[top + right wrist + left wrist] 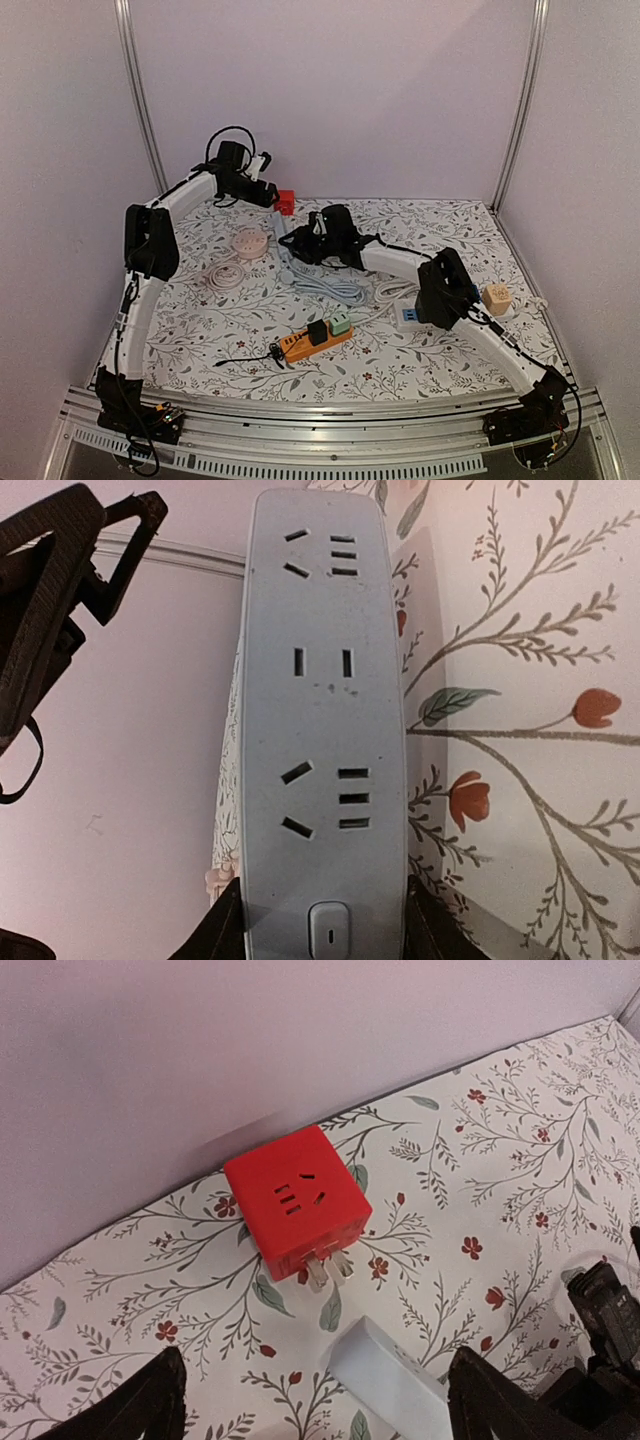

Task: Insert the plug
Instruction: Adjust the plug at the center of the board.

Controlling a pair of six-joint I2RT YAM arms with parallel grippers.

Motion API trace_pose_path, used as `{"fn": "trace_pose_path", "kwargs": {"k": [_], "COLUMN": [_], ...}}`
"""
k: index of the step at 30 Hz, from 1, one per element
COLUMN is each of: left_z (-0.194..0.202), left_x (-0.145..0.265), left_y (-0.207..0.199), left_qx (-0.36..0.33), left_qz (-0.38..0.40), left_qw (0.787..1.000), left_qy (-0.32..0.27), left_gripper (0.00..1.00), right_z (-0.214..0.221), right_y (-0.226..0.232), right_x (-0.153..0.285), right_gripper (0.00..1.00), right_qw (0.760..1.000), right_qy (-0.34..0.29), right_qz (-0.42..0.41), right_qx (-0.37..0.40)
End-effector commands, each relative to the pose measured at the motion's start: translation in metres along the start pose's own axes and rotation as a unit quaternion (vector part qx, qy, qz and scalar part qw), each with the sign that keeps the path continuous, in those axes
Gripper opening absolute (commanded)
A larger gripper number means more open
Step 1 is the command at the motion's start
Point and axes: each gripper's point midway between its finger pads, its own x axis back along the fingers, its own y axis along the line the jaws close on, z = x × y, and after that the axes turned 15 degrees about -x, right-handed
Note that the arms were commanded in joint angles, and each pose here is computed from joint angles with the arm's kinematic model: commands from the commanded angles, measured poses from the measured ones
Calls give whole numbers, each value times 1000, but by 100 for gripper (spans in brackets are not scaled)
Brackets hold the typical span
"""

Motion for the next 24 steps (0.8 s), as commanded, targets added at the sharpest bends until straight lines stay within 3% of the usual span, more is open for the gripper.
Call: {"fn": "trace_pose_path", "kwargs": {"k": [1, 5, 8, 11, 14, 18, 24], "left_z": [4, -4, -8, -10, -4, 6, 12], "left_x": [-18, -22, -20, -19, -30, -49, -73], "left_y": [15, 37, 62, 77, 79, 80, 74], "left_qx": [-68, -109, -99, -95, -135, -217, -310], "left_qz": [-47, -112, -174, -210, -226, -239, -238], "left_qw": [997, 988, 980, 973, 965, 946, 920], "left_qy": [0, -10, -18, -25, -18, -6, -11], "left_gripper": [89, 88, 80, 76, 76, 78, 80], "right_z": [-35, -65, -84, -106, -125, -119, -97], "right_y": [43, 76, 89, 70, 42, 15, 29], "right_x": [50, 82, 86, 72, 56, 41, 27], "right_gripper": [0, 0, 0, 0, 0, 0, 0], "right_qw": [999, 995, 993, 993, 986, 980, 975], "right_qy": [-4, -35, -62, -103, -156, -186, -217], "right_qz": [14, 21, 6, -10, -45, -35, -48], "right_qx": [48, 97, 101, 50, -25, -55, -28]}}
